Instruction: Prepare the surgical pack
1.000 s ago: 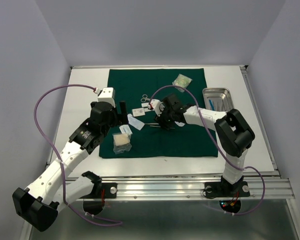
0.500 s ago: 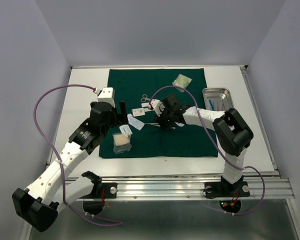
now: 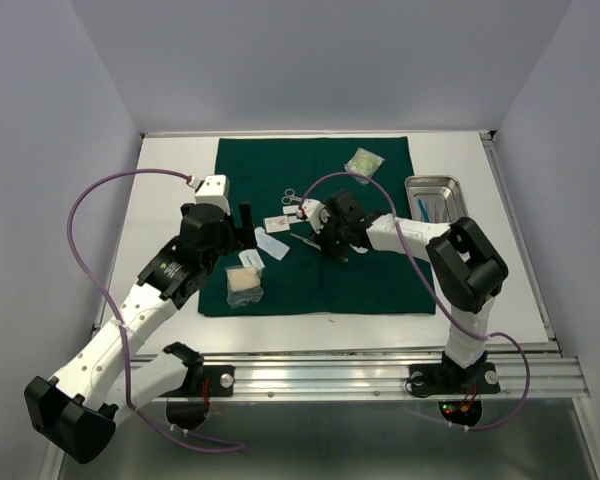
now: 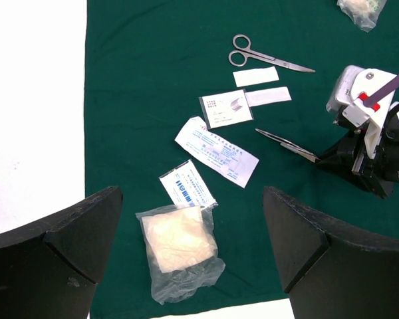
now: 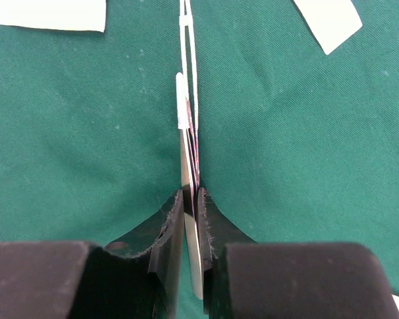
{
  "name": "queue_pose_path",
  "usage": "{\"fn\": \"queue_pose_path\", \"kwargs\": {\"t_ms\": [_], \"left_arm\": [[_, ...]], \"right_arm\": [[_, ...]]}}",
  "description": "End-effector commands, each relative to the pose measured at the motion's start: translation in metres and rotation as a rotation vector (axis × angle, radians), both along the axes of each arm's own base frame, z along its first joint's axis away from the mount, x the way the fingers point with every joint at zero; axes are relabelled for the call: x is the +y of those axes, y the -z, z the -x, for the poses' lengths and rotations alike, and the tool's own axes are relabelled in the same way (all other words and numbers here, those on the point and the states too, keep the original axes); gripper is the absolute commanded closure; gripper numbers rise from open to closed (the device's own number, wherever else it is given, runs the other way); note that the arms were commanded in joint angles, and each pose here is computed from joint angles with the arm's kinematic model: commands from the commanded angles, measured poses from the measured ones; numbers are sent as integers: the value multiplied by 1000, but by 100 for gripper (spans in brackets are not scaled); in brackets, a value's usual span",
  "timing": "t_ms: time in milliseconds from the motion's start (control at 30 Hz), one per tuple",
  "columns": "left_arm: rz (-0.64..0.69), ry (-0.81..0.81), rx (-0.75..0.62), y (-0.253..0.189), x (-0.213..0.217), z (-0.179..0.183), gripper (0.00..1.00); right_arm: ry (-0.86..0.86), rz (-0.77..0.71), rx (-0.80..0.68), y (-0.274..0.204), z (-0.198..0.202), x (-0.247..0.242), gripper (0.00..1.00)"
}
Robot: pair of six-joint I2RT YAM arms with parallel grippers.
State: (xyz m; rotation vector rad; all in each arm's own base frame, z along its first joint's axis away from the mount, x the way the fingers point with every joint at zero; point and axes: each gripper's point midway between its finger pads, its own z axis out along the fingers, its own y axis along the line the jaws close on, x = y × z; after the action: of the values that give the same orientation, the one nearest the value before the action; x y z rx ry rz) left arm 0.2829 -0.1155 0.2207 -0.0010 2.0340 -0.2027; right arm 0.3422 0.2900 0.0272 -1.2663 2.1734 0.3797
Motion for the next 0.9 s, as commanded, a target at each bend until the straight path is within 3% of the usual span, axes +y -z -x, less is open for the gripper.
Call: {"fn": "queue_pose_path", "kwargs": {"t_ms": [0, 233, 533, 867], "left_arm": [[19, -11, -44, -10, 2, -2, 1], [17, -13, -42, -8, 2, -3, 1], [16, -13, -40, -8, 2, -4, 1], [16, -7, -41, -9, 1, -4, 1]], "right_arm": [[24, 14, -13, -12, 7, -7, 87], [61, 17, -112, -47, -1, -18, 89], [108, 57, -175, -57, -7, -33, 96], [355, -54, -303, -115, -63, -94, 99]]}}
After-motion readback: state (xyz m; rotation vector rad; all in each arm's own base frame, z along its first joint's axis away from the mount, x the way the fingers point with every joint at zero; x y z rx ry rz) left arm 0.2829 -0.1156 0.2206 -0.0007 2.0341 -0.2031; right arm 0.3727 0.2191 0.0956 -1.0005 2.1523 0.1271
